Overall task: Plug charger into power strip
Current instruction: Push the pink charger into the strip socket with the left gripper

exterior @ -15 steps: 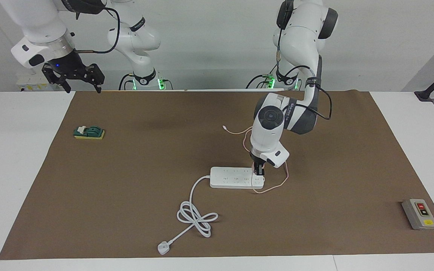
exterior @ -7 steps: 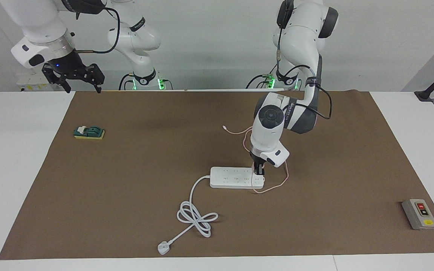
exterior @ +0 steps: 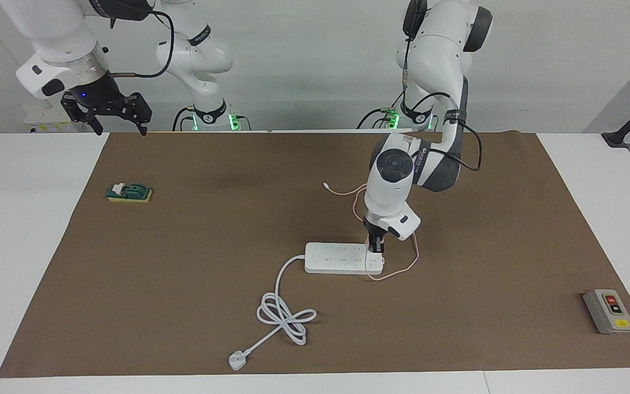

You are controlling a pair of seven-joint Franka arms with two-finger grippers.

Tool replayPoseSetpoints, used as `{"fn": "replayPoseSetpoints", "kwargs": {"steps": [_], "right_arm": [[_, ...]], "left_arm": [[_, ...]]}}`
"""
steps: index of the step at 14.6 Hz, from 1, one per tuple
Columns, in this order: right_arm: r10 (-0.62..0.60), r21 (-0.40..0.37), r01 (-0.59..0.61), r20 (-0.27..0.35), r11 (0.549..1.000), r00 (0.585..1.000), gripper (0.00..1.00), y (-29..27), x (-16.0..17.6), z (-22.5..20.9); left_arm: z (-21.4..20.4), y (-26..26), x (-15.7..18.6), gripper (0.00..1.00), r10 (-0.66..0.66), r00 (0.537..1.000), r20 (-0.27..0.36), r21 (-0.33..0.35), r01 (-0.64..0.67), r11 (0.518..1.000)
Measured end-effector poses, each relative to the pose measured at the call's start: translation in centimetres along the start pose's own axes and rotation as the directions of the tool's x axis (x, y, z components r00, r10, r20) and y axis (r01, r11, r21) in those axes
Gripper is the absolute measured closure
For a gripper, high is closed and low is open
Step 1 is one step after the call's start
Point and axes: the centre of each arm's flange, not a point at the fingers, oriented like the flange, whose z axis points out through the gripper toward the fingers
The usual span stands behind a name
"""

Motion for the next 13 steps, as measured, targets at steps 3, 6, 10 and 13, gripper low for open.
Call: {"fn": "replayPoseSetpoints", "kwargs": {"steps": [3, 6, 10, 13], "right_arm": [[0.0, 0.0, 0.0, 0.0, 1.0, 1.0, 0.0, 0.0, 0.0, 0.0], [0.0, 0.0, 0.0, 0.0, 1.0, 1.0, 0.0, 0.0, 0.0, 0.0], [0.0, 0.0, 0.0, 0.0, 1.0, 1.0, 0.0, 0.0, 0.0, 0.0], [0.0, 0.0, 0.0, 0.0, 1.0, 1.0, 0.0, 0.0, 0.0, 0.0]], "left_arm": [[0.02, -0.14, 0.06, 0.69, 0.001, 1.0, 0.003, -0.007, -0.001, 1.0], [0.02, -0.28, 0.11, 0.69, 0.002, 1.0, 0.005, -0.014, -0.002, 1.0], [0.02, -0.41, 0.16, 0.69, 0.003, 1.0, 0.007, -0.021, -0.003, 1.0], [0.03, -0.44, 0.17, 0.69, 0.004, 1.0, 0.007, -0.023, -0.004, 1.0]]}}
